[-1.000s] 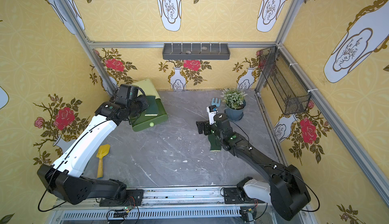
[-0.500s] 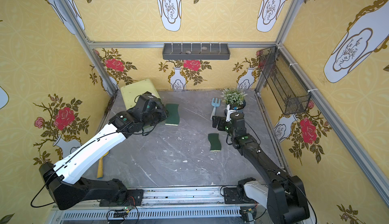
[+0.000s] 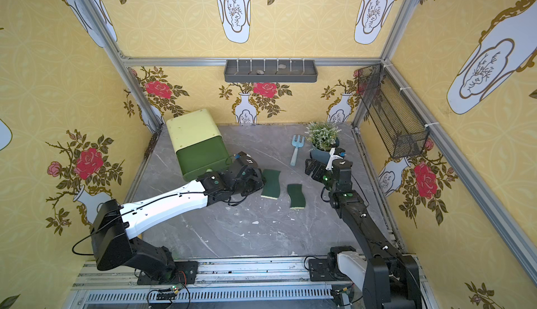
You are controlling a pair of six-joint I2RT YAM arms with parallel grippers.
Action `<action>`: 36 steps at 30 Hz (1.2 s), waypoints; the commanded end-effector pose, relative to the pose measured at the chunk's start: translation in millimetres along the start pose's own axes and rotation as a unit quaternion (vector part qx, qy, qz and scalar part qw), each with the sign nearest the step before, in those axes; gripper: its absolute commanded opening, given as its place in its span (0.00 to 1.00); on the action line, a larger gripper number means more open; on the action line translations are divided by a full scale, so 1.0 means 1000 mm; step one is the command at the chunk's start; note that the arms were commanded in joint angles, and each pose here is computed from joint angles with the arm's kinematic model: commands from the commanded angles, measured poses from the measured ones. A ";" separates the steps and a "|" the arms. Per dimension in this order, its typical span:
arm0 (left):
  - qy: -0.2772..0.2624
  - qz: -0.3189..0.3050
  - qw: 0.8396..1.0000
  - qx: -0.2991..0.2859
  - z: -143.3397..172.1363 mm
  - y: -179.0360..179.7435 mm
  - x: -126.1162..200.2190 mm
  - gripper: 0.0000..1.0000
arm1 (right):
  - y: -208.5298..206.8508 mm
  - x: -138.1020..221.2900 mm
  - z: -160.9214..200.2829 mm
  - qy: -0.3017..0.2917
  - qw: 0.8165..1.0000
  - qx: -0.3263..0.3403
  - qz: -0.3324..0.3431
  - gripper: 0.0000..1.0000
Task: Take the sponge out of the drawer
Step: Place the sponge at the center of the board.
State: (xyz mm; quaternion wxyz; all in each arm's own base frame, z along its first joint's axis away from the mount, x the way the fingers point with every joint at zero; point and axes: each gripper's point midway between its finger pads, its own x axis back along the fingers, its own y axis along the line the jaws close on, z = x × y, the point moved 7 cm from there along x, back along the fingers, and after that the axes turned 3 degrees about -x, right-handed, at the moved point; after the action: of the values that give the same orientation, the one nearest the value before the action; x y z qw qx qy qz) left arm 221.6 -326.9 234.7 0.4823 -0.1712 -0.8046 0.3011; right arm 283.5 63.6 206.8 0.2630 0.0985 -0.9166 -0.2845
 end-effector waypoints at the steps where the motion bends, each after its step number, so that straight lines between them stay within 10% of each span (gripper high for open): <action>1: 0.004 0.034 0.999 0.028 0.010 -0.010 -0.013 0.00 | 0.005 0.002 -0.010 -0.031 0.999 -0.003 -0.018 0.99; 36: 0.103 0.009 0.984 0.148 0.139 0.004 -0.103 0.00 | 0.001 -0.001 -0.007 -0.028 0.999 -0.010 -0.018 0.99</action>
State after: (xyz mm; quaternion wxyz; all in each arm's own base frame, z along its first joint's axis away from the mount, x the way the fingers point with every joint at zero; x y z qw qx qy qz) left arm 150.9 -423.4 118.7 0.5730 -0.1390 -0.7070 0.3905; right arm 285.0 60.4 204.9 0.2529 0.0942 -0.9155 -0.2983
